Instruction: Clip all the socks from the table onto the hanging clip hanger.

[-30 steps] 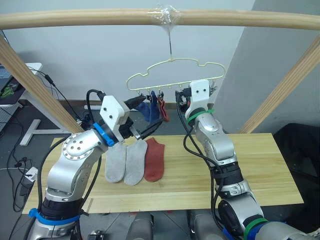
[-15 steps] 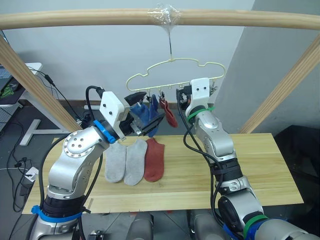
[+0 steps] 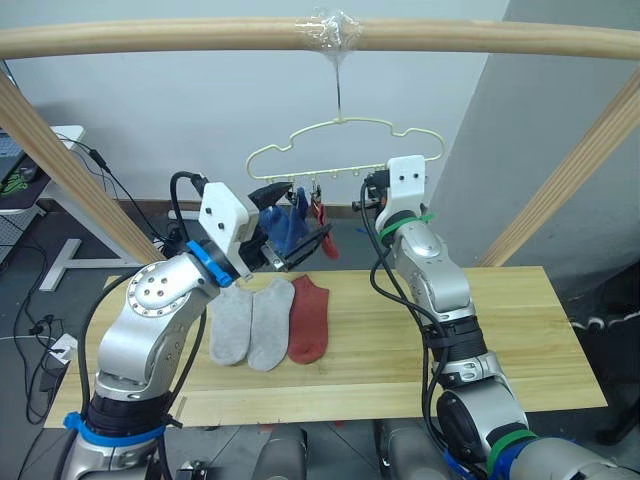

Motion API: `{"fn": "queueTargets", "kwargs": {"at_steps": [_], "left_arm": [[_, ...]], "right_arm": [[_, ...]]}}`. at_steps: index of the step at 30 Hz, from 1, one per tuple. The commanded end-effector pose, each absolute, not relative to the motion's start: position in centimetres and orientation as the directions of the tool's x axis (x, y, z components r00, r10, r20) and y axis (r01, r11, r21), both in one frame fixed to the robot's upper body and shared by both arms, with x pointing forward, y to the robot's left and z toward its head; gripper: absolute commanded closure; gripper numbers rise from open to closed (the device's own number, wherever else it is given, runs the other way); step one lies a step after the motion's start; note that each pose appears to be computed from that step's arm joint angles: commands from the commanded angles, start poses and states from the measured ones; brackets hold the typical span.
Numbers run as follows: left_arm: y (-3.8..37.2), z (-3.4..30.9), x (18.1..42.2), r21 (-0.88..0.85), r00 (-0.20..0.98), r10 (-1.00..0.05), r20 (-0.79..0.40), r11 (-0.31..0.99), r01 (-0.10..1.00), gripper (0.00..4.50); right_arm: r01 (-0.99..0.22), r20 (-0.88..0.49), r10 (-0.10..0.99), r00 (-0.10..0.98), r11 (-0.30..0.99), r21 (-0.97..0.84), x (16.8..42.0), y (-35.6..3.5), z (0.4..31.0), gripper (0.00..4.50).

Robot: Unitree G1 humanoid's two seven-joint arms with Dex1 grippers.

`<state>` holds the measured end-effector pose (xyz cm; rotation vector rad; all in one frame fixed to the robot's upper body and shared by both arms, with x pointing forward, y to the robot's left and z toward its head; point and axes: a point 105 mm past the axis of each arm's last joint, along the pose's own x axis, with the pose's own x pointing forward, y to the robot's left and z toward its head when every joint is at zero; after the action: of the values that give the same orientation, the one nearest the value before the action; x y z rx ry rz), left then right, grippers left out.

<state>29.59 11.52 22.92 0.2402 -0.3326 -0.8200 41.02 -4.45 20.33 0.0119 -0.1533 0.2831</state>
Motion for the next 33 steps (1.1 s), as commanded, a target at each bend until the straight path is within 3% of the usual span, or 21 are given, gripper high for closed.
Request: {"fn": "queueTargets", "kwargs": {"at_steps": [1, 2, 6, 10, 15, 25, 28, 31, 33], "left_arm": [[11.1, 22.7, 29.0, 0.321, 0.626, -0.756, 0.191, 0.651, 0.688, 0.00], [11.1, 22.5, 28.9, 0.313, 0.627, -0.756, 0.185, 0.651, 0.692, 0.00], [13.5, 11.9, 30.5, 0.113, 0.800, -0.581, -0.153, 0.793, 0.598, 0.00], [13.0, 8.1, 30.9, 0.102, 0.830, -0.534, -0.163, 0.827, 0.552, 0.00], [11.5, 2.3, 32.7, 0.112, 0.839, -0.454, -0.299, 0.856, 0.504, 0.00], [9.9, -1.1, 36.2, 0.087, 0.852, -0.348, -0.391, 0.907, 0.411, 0.00], [10.7, -2.0, 36.3, 0.108, 0.848, -0.305, -0.433, 0.917, 0.384, 0.00], [10.1, -3.9, 35.0, 0.013, 0.770, -0.360, -0.527, 0.902, 0.431, 0.00], [10.5, -4.9, 34.4, 0.002, 0.742, -0.343, -0.575, 0.907, 0.421, 0.40]], "right_arm": [[-0.295, 0.218, 0.289, 0.932, 0.955, -0.006, 40.5, -4.4, 22.1, 4.48], [-0.296, 0.217, 0.290, 0.932, 0.955, -0.006, 40.5, -4.4, 22.1, 4.48], [-0.361, 0.190, 0.360, 0.914, 0.932, -0.026, 40.0, -4.0, 21.7, 4.48], [-0.355, 0.180, 0.357, 0.917, 0.934, -0.045, 39.7, -4.5, 21.3, 4.48], [-0.340, 0.161, 0.339, 0.927, 0.940, -0.026, 39.5, -4.9, 20.8, 4.48], [-0.319, 0.139, 0.319, 0.937, 0.947, -0.022, 39.0, -5.2, 20.4, 4.48], [-0.315, 0.137, 0.315, 0.939, 0.949, -0.021, 39.0, -5.3, 20.5, 4.48], [-0.300, 0.133, 0.300, 0.945, 0.954, -0.018, 39.2, -5.7, 20.4, 4.48], [-0.289, 0.133, 0.289, 0.948, 0.957, -0.018, 39.3, -6.1, 20.5, 4.50]]}}
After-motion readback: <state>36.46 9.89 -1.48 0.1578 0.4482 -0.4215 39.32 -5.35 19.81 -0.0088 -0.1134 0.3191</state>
